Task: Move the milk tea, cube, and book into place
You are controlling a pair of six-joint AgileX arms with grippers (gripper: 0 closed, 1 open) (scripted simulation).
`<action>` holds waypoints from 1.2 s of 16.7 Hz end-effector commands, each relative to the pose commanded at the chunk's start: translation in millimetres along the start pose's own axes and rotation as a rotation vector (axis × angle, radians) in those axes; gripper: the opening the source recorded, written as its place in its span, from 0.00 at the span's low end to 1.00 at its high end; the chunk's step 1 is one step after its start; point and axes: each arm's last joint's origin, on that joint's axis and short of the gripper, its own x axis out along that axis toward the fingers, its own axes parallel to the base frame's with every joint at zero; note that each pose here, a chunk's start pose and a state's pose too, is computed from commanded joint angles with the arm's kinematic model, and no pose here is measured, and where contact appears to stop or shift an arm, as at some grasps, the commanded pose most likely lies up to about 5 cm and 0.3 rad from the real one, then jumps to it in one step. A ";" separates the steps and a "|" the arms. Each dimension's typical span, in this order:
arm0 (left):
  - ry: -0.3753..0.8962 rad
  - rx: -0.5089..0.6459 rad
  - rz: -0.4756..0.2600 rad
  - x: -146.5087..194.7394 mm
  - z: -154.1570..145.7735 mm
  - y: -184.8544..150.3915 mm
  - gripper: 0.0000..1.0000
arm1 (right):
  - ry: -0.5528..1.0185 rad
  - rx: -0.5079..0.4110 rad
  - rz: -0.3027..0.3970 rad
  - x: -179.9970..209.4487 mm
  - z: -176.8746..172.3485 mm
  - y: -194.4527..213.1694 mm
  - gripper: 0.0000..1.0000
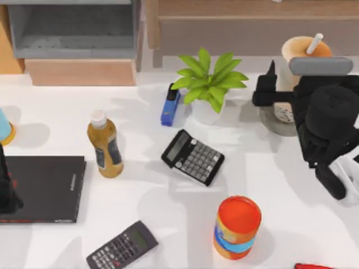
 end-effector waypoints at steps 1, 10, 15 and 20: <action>0.000 0.000 0.000 0.0 0.0 0.0 1.00 | 0.000 0.000 0.000 0.0 0.0 0.0 1.00; 0.000 0.000 0.000 0.0 0.0 0.0 1.00 | -0.022 0.018 -0.015 -17.8 2.8 -1.5 1.00; 0.000 0.000 0.000 0.0 0.0 0.0 1.00 | -0.001 0.001 -0.002 -29.6 -2.1 -0.9 1.00; 0.000 0.000 0.000 0.0 0.0 0.0 1.00 | 0.003 -0.001 -0.006 -32.8 8.9 -1.9 1.00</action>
